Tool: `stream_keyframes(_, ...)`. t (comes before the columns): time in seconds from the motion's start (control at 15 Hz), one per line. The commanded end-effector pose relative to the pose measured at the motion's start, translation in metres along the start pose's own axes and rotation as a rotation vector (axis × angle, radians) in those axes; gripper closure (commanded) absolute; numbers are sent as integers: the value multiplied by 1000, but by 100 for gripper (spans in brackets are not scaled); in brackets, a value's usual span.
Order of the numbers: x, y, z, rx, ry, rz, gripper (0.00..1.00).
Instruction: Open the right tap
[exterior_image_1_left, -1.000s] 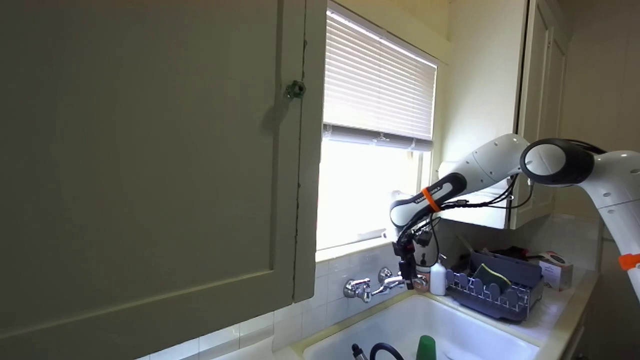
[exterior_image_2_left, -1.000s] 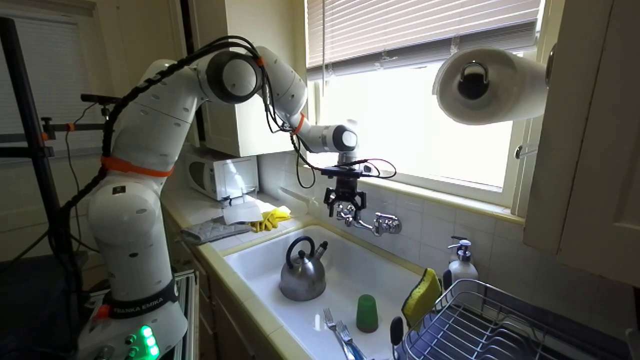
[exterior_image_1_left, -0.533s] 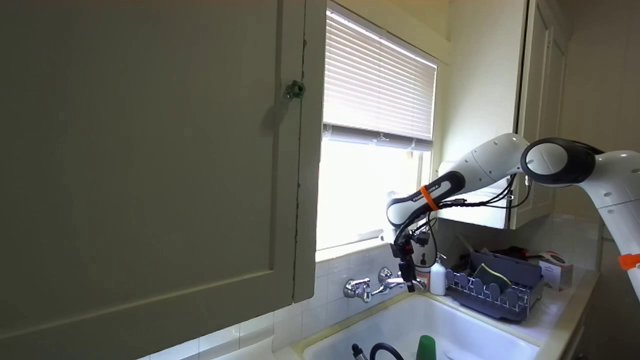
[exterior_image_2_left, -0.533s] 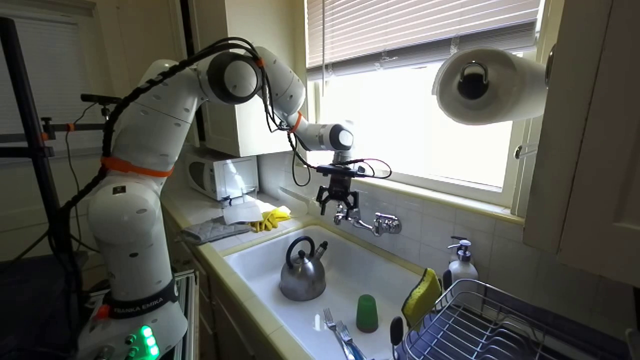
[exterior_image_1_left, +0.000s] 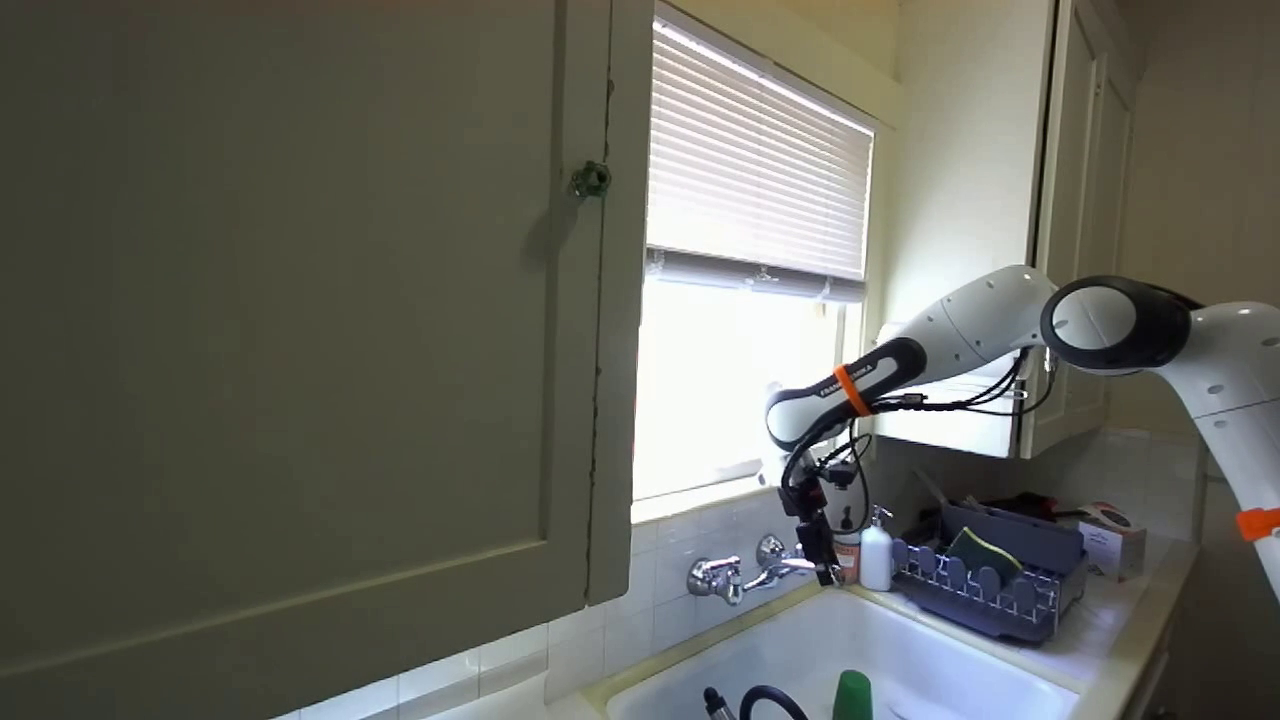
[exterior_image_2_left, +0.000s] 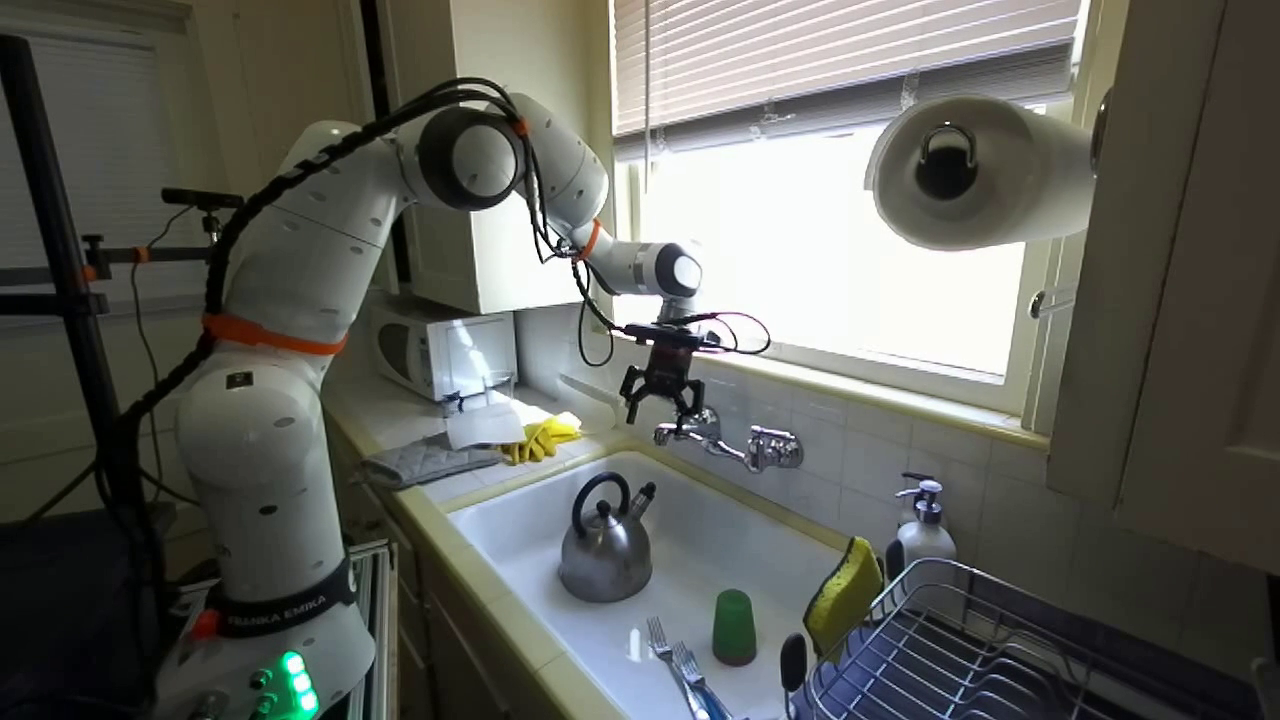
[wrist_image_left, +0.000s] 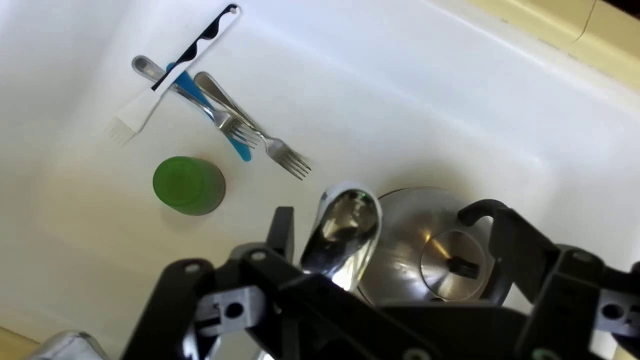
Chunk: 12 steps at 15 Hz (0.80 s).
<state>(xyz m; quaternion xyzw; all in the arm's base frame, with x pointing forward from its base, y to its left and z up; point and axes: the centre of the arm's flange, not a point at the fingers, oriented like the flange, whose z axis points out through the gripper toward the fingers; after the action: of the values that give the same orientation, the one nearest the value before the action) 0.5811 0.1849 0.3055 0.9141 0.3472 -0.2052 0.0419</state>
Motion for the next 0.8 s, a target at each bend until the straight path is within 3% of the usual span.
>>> stream_keyframes(0.0, -27, -2, -9, 8, 40, 186, 0)
stream_keyframes(0.47, -63, 40, -30, 9, 92, 556, 0)
stream_keyframes(0.73, -82, 73, -29, 55, 106, 764, 0)
